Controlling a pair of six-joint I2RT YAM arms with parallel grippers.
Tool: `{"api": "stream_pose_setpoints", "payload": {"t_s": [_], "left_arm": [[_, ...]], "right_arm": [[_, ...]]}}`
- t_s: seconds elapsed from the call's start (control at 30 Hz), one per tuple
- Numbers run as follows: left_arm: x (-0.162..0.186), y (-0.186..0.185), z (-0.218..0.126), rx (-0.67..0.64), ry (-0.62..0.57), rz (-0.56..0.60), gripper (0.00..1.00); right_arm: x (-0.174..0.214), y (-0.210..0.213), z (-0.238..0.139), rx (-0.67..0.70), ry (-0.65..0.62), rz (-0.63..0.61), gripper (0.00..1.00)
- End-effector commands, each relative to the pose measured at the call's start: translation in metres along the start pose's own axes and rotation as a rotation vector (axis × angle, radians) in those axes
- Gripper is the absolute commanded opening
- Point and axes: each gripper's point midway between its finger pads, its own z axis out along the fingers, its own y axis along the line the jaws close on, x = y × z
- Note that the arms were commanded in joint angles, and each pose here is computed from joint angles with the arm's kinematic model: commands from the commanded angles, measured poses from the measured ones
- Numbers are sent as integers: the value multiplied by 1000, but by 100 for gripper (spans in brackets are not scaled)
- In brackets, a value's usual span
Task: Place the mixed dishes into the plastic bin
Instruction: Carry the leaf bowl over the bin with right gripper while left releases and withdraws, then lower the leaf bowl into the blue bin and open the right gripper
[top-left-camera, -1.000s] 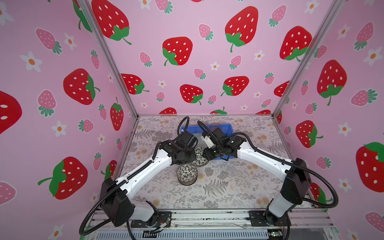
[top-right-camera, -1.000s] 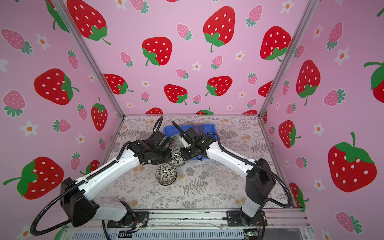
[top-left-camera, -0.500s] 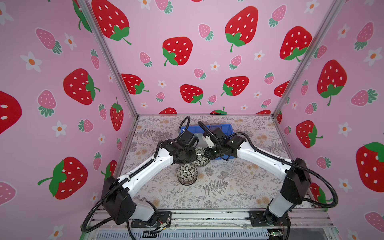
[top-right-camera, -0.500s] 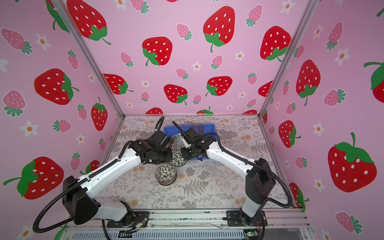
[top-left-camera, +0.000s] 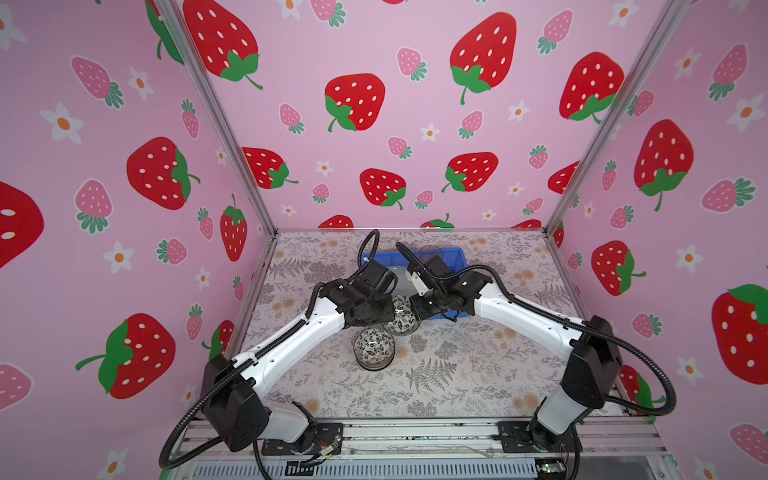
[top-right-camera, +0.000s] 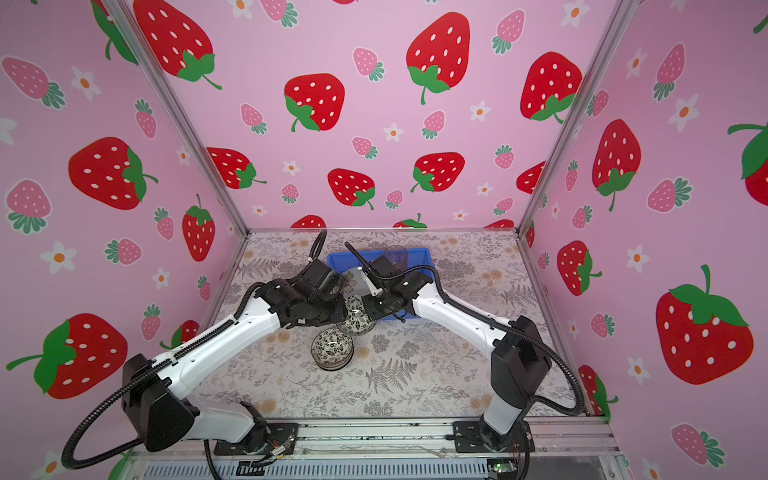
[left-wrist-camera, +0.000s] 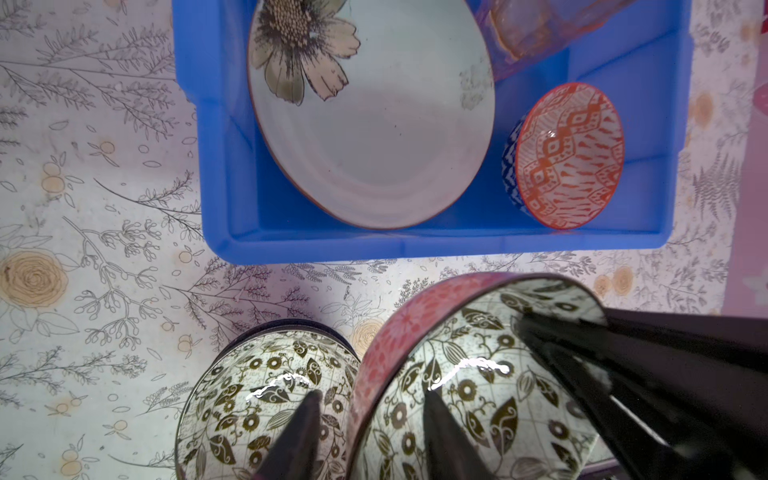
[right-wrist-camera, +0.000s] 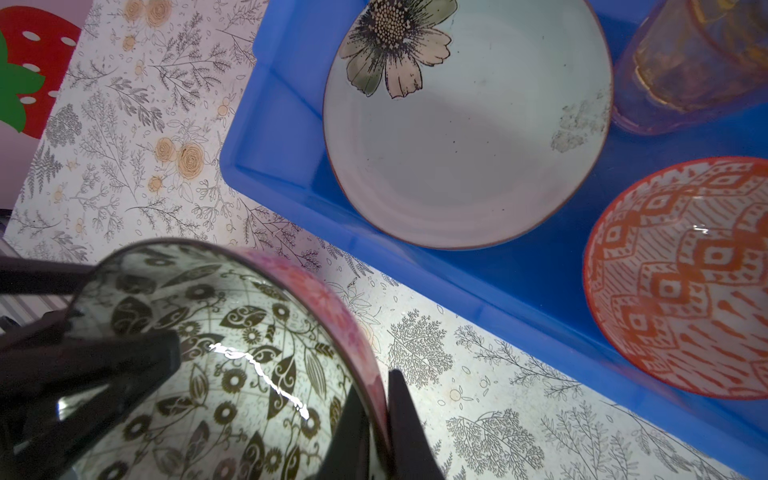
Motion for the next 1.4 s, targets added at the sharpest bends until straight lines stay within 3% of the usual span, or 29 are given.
{"api": "stream_pose_setpoints", "payload": {"t_s": [0.0,0.33,0.53,0.93,1.37], "left_arm": [[-13,2,-20,2,-78,6,61],[-23,34,-52,-8,-192,-72,82],[-12,65,-63,-52,-204,-126,89],[12,101,-79,-88,-218,-207,89],[20,112,-78,-108,-208,-230,89]], "right_arm": [[-11,-1,-22,-28,-51,9,0],[-24,-52,-43,8,-81,88,0],[-28,-101,-46,61,-77,147,0],[-23,-176,-17,149,-20,221,0],[-14,-202,18,198,7,255,0]]}}
